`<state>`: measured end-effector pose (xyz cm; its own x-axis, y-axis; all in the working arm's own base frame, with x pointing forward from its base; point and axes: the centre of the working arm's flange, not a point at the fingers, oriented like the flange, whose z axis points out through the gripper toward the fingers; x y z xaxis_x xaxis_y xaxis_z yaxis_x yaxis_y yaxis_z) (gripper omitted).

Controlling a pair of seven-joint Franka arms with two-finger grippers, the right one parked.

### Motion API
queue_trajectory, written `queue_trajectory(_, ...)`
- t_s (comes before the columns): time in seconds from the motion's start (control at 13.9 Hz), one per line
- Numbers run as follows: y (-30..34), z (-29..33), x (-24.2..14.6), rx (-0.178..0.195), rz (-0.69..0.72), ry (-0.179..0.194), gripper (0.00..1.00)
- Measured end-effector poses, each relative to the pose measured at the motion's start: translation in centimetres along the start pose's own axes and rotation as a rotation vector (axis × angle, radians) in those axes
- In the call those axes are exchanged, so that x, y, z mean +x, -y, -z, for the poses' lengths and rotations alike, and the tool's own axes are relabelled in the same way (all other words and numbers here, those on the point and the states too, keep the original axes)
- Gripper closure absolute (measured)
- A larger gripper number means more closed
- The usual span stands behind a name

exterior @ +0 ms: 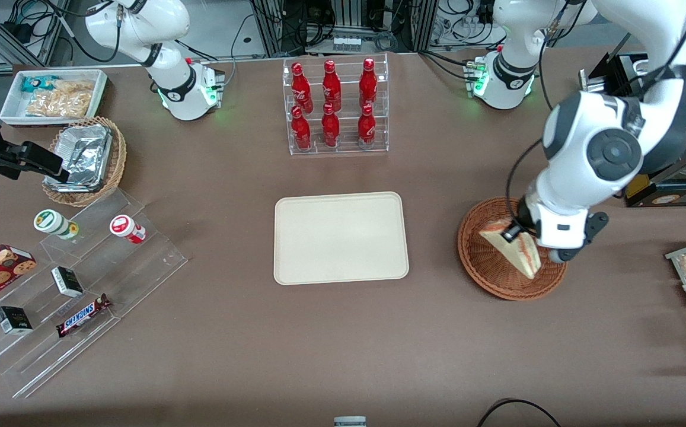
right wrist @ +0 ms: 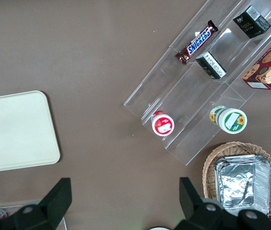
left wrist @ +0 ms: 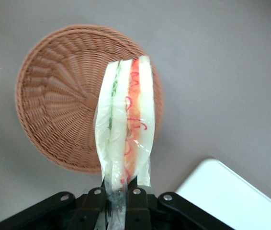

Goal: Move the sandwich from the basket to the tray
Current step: 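Lift the sandwich and carry it over the cream tray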

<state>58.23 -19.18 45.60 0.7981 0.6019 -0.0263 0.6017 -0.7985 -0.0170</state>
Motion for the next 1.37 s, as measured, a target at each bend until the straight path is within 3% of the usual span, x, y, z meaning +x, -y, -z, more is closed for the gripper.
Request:
queue_trajectory(0.22, -5.7, 0.5, -8.9, 0.002, -0.167, 0.001, 0.87)
queue_trajectory(0.43, -10.9, -3.4, -17.3, 0.024, -0.315, 0.039, 0.87)
queue_trajectory(0.58, -14.4, -6.6, -21.2, 0.016, -0.380, 0.064, 0.87)
queue_trajectory(0.79, -18.3, -9.8, -24.4, -0.009, -0.414, 0.088, 0.87)
queue_trajectory(1.01, -20.7, -12.5, -26.4, -0.062, -0.443, 0.080, 0.87)
queue_trajectory(1.15, -21.3, -14.8, -27.4, -0.056, -0.460, 0.068, 0.88)
queue_trajectory(1.37, -21.4, -17.2, -27.7, -0.017, -0.494, 0.034, 0.88)
